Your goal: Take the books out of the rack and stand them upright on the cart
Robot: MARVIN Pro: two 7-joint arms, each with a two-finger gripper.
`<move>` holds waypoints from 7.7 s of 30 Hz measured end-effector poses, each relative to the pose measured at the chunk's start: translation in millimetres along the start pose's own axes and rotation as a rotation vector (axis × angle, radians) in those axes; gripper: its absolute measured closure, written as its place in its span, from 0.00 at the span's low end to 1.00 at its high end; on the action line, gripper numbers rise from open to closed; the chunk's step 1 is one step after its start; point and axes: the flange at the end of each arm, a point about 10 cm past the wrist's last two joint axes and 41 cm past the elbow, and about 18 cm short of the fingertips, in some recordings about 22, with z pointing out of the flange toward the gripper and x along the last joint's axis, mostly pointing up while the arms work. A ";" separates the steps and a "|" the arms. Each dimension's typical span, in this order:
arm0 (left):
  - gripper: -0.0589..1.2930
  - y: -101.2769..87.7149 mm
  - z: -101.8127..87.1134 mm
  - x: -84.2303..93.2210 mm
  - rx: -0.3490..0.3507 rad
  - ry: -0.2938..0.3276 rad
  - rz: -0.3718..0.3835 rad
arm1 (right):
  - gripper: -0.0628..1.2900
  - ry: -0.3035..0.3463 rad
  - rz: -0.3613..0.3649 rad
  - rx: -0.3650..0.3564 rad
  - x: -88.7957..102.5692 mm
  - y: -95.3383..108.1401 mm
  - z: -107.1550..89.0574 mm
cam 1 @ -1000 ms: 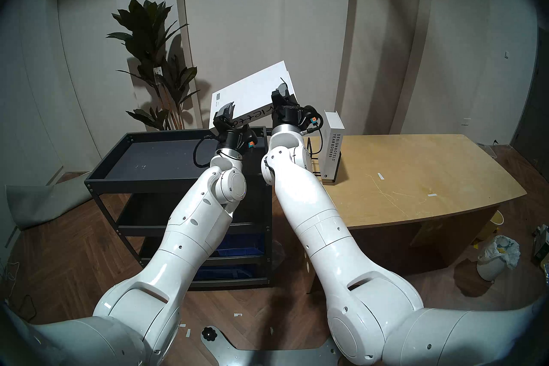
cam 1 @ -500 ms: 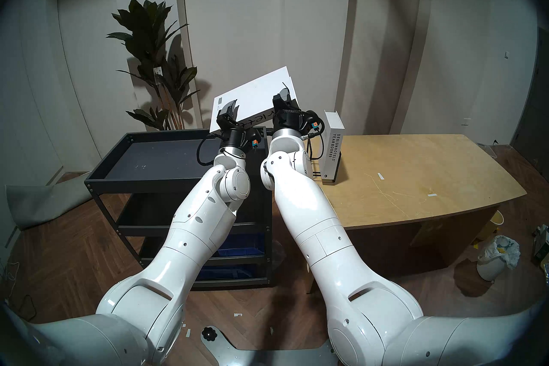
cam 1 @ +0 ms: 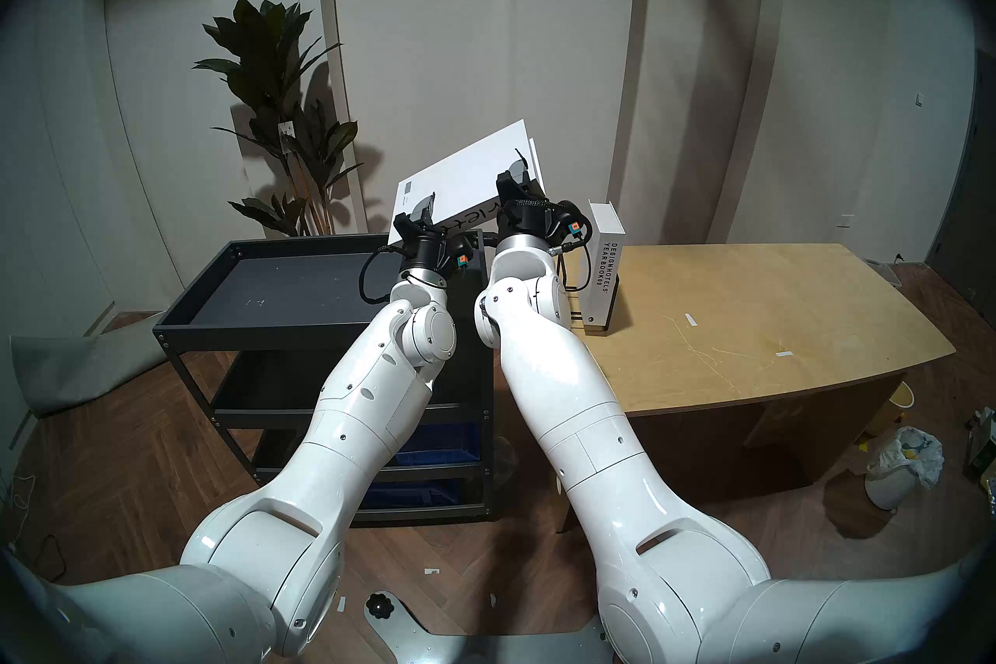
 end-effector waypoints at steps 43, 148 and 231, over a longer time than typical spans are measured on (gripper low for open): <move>0.56 -55.2 21.4 -77.7 -0.019 -0.317 -0.526 | 0.05 0.547 -0.262 0.231 200.0 -69.3 7.4; 0.56 -35.8 78.0 -162.4 -0.114 -0.773 -0.936 | 0.05 0.112 -1.238 -0.275 358.8 39.1 -162.2; 0.06 -39.6 63.6 -192.4 -0.075 -0.863 -0.961 | 0.05 0.051 -1.195 -0.187 348.8 38.4 -153.3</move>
